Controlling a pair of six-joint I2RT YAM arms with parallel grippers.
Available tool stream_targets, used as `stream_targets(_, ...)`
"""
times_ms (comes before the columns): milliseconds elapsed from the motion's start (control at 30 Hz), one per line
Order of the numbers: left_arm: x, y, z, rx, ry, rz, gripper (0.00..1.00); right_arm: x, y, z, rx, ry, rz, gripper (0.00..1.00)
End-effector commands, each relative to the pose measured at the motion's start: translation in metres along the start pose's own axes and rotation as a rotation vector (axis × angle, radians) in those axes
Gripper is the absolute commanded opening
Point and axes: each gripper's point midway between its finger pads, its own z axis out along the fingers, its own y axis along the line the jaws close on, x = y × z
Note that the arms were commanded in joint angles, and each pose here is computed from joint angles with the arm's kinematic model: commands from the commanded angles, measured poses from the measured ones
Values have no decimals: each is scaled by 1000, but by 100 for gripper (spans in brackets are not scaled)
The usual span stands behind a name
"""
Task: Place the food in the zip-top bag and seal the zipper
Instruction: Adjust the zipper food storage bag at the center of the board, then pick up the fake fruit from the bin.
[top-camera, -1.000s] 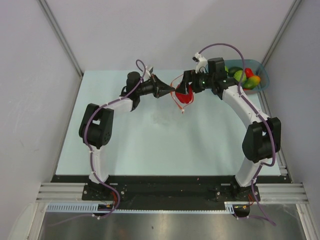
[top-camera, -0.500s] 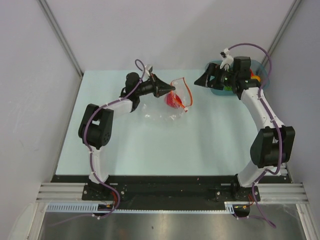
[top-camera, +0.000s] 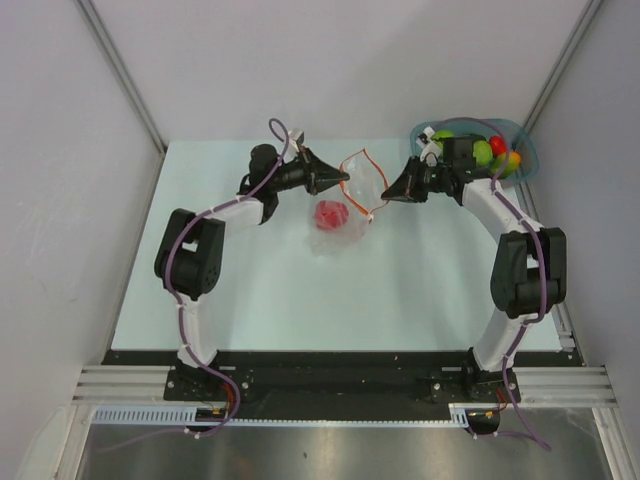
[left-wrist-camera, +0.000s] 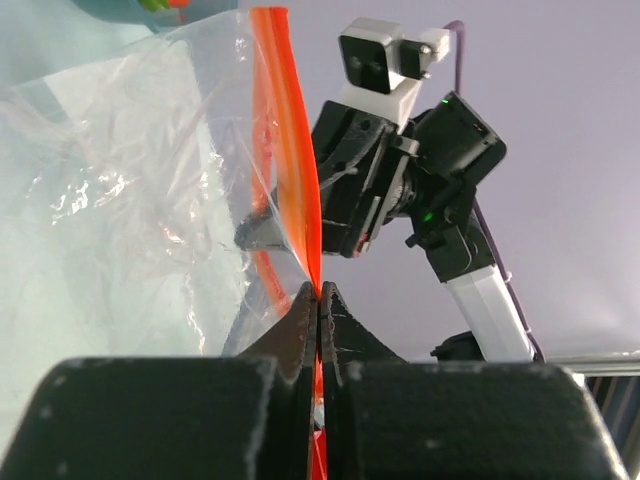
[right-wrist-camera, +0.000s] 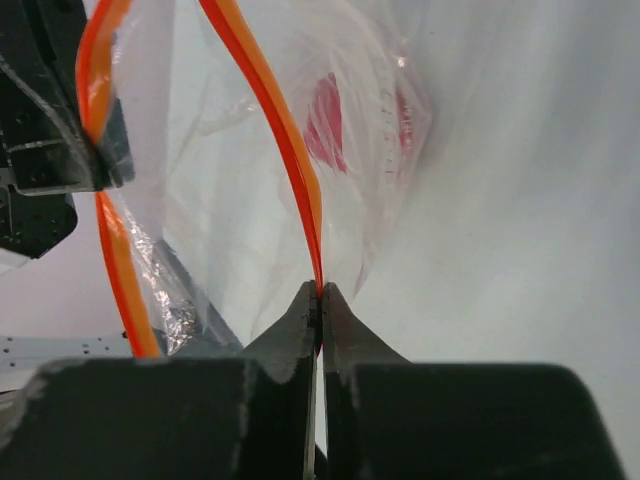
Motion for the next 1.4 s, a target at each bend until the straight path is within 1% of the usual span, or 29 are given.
stream_targets(0,-6,-36,-17,-23,8,188,0,-32,43,-25,-83,-117,-108,0)
stream_targets(67,-15,-50,-23,-83,0,280,0,-51,48,-41,-75,-187,-147,0)
stream_targets(100,-20,-28,-30,-232,-30,233,0,-60,52,-50,-68,-216,-171,0)
stream_targets(133,-26,-16,-39,-334,-29,363,0,-69,48,-58,-40,-241,-183,0)
stream_targets(167,-40,-32,-40,-386,-66,453,0,-77,51,-64,-22,-245,-233,0)
stream_targets(200,-44,-8,-54,-566,-71,502,0,-78,51,-63,-7,-240,-247,0)
stream_targets(233,-48,-9,-58,-623,-84,544,0,-77,47,-59,-2,-222,-250,0)
stream_targets(267,-55,-18,-57,-650,-103,591,0,-75,47,-56,-4,-208,-259,0)
stream_targets(300,-55,-11,-63,-709,-95,606,0,-73,46,-52,-7,-195,-261,0)
stream_targets(400,-48,-8,-55,-706,-69,599,0,-67,39,-34,2,-154,-282,0)
stream_targets(467,-44,-2,-51,-701,-53,587,0,-67,34,-27,5,-146,-278,4)
stream_targets(500,-44,1,-50,-700,-48,581,0,-72,34,-27,10,-156,-278,13)
stream_targets(567,-44,3,-48,-699,-46,572,0,-83,30,-29,24,-182,-286,25)
stream_targets(600,-44,5,-46,-697,-45,566,1,-91,28,-32,37,-208,-300,48)
stream_targets(633,-45,4,-46,-697,-46,562,0,-101,28,-36,47,-240,-317,59)
stream_targets(667,-46,4,-45,-696,-49,559,0,-108,25,-39,61,-264,-325,75)
stream_targets(767,-46,5,-40,-681,-47,547,1,-143,17,-52,124,-373,-398,92)
stream_targets(800,-46,5,-40,-679,-49,538,2,-157,-3,-54,202,-414,-397,93)
stream_targets(867,-46,7,-37,-673,-44,529,3,-177,-13,-57,243,-461,-474,93)
stream_targets(900,-46,7,-37,-671,-42,526,3,-179,-28,-52,231,-447,-475,91)
stream_targets(933,-46,9,-35,-669,-38,524,3,-193,-35,-58,221,-495,-515,91)
stream_targets(967,-47,10,-35,-670,-38,522,3,-201,-42,-61,210,-521,-501,97)
stream_targets(1000,-45,9,-32,-661,-33,521,3,-209,-49,-64,216,-552,-488,98)
stream_targets(1033,-45,9,-31,-659,-31,519,3,-220,-70,-61,238,-580,-486,98)
stream_targets(1067,-44,11,-30,-658,-24,516,3,-233,-71,-66,266,-600,-553,98)
stream_targets(1167,-43,9,-28,-655,-23,519,3,-250,-102,-58,364,-592,-663,100)
stream_targets(1300,-44,10,-27,-652,-21,520,3,-260,-140,-44,477,-542,-748,100)
stream_targets(1333,-46,10,-26,-651,-24,519,3,-258,-160,-34,496,-517,-748,100)
stream_targets(1367,-46,12,-25,-652,-22,516,3,-266,-160,-36,519,-530,-768,100)
